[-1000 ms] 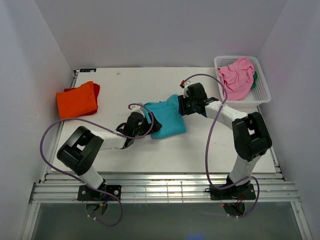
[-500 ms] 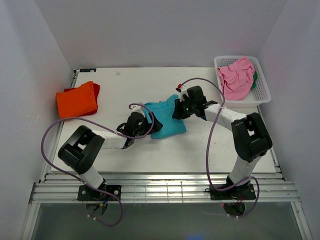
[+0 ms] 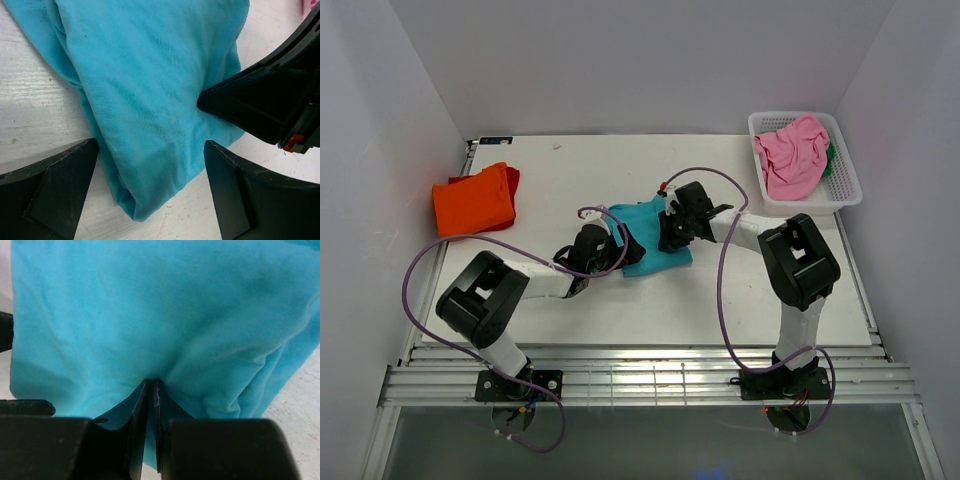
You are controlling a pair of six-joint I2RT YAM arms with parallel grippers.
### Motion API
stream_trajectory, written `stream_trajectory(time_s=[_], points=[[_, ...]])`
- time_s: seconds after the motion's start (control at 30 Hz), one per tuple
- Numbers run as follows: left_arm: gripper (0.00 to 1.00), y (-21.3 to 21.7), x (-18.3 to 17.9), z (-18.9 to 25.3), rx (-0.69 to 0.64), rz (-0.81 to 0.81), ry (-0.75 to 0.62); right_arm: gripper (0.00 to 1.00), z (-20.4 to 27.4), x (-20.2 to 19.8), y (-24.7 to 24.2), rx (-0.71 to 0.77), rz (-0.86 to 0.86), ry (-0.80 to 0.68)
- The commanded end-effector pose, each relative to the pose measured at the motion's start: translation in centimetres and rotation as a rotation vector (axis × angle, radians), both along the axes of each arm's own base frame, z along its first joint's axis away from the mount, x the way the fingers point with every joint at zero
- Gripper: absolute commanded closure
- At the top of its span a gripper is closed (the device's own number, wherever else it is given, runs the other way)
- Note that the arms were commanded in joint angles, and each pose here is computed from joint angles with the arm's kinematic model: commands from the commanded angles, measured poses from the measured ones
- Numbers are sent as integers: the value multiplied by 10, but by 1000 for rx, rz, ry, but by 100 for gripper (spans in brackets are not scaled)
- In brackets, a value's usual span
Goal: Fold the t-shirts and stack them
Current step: Put the neatly folded tshirt into the corner of the board with the left arm
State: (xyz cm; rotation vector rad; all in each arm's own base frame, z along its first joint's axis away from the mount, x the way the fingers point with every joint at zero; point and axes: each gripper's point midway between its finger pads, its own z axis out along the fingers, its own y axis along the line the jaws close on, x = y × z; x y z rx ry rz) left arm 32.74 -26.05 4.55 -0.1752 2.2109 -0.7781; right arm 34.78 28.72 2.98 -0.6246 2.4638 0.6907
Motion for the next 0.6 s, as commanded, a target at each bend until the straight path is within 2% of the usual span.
stream_trajectory(time_s=[0.0, 0.57], points=[[2, 14, -13, -16, 66, 7, 53, 86, -24, -2, -17, -129, -60, 48], [2, 10, -10, -28, 70, 8, 86, 86, -24, -1, -21, -153, -79, 52]])
